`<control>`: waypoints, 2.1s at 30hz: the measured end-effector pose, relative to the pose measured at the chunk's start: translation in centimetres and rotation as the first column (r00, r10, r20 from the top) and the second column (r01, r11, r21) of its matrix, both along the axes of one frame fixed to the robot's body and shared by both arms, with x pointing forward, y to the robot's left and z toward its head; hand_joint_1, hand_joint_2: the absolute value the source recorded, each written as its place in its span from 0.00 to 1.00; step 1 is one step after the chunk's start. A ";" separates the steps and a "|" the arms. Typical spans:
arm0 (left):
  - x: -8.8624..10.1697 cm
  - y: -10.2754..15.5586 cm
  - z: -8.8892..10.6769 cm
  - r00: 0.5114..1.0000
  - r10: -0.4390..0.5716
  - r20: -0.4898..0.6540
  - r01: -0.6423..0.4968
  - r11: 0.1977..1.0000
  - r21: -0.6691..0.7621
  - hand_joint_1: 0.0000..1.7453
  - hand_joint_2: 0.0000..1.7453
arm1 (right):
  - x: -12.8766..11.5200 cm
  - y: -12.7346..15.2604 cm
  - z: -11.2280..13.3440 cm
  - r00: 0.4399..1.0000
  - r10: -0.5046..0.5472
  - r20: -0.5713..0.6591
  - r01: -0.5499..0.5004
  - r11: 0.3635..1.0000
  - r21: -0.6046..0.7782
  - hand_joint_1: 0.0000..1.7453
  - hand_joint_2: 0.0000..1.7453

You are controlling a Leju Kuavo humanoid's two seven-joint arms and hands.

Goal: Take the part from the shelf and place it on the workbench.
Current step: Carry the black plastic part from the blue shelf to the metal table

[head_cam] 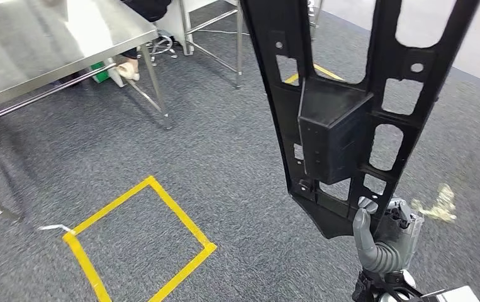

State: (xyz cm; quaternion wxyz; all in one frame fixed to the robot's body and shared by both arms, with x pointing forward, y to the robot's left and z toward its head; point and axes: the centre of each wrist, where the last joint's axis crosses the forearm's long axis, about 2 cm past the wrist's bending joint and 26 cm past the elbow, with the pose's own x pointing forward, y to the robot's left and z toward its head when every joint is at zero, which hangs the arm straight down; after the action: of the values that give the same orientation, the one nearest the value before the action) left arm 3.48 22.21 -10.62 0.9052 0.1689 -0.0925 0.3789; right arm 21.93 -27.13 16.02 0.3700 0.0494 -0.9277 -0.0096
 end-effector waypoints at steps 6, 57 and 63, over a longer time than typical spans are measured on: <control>-0.4 0.0 0.0 1.000 -0.011 -0.005 0.011 1.000 -0.002 0.00 1.00 | -0.1 -0.2 -0.4 1.000 -0.009 -0.017 0.009 1.000 -0.001 1.00 1.00; 0.1 -0.2 0.0 0.999 -0.035 0.005 0.035 0.999 0.021 0.00 1.00 | -0.3 -0.8 -0.8 0.999 -0.034 -0.031 0.033 0.999 -0.014 1.00 1.00; 0.3 -0.6 0.1 1.000 -0.029 0.010 0.028 0.999 0.018 0.00 1.00 | -0.3 -1.1 -0.8 0.998 -0.054 -0.029 0.053 0.998 -0.033 1.00 1.00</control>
State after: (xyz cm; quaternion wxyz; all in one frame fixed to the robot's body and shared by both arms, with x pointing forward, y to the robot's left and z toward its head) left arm 3.75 21.66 -10.51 0.9085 0.1739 -0.1030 0.3659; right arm 21.62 -28.19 15.21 0.3843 0.0184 -0.9230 -0.0051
